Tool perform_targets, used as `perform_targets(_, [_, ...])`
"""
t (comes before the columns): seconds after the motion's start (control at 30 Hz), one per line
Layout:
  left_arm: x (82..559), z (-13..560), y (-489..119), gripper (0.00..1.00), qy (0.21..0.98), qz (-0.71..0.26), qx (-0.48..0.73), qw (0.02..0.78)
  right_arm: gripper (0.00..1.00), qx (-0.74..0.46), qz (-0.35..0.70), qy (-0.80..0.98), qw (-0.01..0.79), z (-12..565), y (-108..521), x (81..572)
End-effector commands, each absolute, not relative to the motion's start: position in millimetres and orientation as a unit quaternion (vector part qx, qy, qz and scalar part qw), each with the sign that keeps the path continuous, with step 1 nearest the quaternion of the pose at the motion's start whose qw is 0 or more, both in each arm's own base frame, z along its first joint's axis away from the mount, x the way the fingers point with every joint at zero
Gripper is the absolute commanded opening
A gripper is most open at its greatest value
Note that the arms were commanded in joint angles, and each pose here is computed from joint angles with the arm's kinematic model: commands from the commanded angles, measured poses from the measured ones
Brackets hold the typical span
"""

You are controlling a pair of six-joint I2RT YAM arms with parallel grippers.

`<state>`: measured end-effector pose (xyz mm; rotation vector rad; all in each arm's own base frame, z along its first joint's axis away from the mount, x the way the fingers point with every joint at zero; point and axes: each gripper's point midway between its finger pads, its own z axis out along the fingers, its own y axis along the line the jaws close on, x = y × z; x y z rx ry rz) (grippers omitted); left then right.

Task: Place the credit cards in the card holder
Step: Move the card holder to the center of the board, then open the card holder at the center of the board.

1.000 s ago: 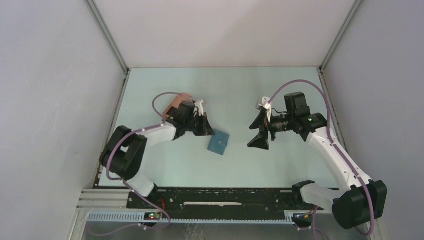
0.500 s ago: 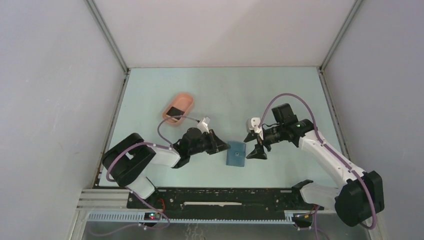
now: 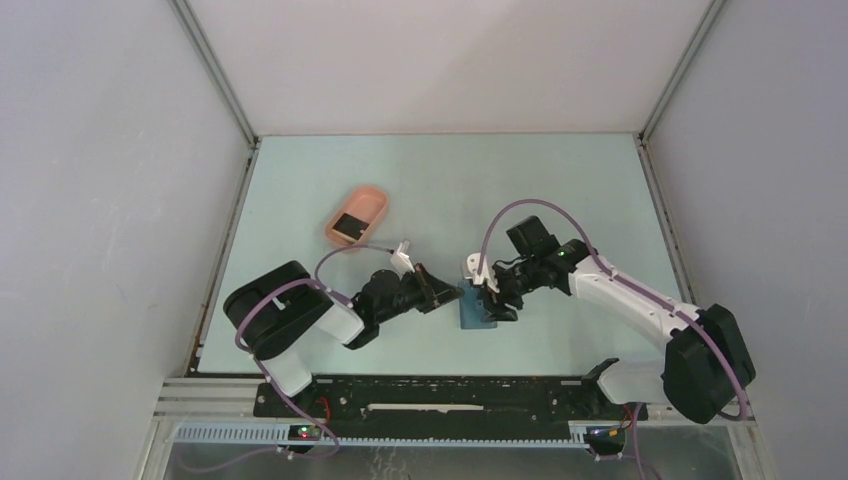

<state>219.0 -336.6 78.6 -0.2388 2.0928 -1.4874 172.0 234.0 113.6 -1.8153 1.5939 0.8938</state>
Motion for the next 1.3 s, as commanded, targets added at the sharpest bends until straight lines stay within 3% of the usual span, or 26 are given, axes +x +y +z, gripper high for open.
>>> perform_targets(0.0, [224.0,100.1,-340.2,0.0,0.755,-0.574,-0.094,0.302,0.61,-0.677,0.264,0.626,0.282,97.0,238.6,194.6])
perform_targets(0.3, [217.0,94.2,-343.4,0.0,0.765,-0.565,-0.095,0.296,0.5,-0.704,0.164,0.633,0.276,67.8,236.2,210.0])
perform_targets(0.67, [216.8,90.0,-337.7,0.0,0.769,-0.555,-0.105,0.298,0.49,-0.719,0.153,0.634,0.241,44.0,241.4,200.1])
perform_targets(1.03, [218.8,73.9,-322.3,0.0,0.775,-0.535,-0.13,0.312,0.07,-0.737,0.182,0.612,0.221,47.3,243.6,182.6])
perform_targets(1.27, [218.7,63.9,-319.8,0.0,0.777,-0.53,-0.128,0.315,0.02,-0.726,0.192,0.617,0.234,61.1,227.3,189.3])
